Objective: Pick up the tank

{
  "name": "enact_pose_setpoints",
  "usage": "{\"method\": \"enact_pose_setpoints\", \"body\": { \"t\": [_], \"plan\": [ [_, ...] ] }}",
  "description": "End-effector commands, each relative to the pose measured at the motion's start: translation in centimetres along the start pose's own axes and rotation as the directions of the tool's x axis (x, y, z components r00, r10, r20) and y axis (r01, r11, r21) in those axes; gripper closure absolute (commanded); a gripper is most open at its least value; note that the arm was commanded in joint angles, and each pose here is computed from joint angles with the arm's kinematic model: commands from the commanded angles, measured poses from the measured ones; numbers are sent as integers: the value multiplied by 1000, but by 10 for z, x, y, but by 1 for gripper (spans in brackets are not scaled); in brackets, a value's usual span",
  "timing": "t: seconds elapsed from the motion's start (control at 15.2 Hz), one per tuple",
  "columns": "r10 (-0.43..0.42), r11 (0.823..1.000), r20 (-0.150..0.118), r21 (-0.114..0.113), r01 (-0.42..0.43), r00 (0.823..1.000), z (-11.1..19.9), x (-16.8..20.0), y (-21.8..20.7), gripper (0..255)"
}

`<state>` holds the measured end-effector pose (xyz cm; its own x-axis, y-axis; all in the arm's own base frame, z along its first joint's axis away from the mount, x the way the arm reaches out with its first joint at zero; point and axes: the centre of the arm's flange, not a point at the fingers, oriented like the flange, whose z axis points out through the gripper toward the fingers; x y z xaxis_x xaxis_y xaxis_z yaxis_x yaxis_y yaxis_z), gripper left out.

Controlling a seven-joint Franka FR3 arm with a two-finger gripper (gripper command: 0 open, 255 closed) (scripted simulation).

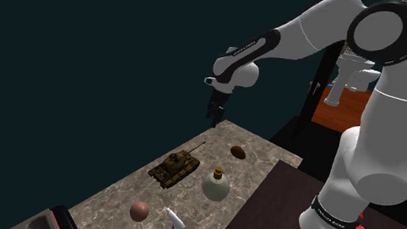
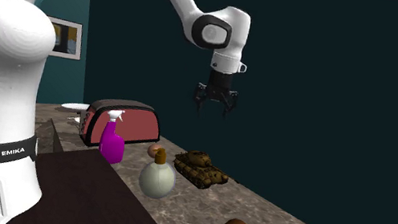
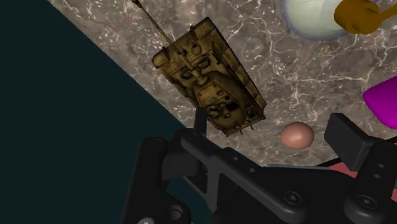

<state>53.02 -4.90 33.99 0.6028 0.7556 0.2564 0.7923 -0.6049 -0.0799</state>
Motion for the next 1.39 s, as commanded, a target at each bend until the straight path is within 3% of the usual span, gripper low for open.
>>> {"method": "enact_pose_setpoints", "body": {
  "t": [0.0,0.2,0.46,0.66,0.92,1.32],
  "plan": [
    [-73,997,-4,23,73,997,26,8,11,0],
    [-171,984,-11,56,171,985,62,21,28,0],
    [-299,949,-25,99,299,954,110,40,47,0],
    [-391,911,-39,130,392,920,147,57,58,0],
    [-506,844,-63,169,509,860,197,80,68,0],
    [-512,840,-64,170,514,857,225,74,71,0]
  ]
}}
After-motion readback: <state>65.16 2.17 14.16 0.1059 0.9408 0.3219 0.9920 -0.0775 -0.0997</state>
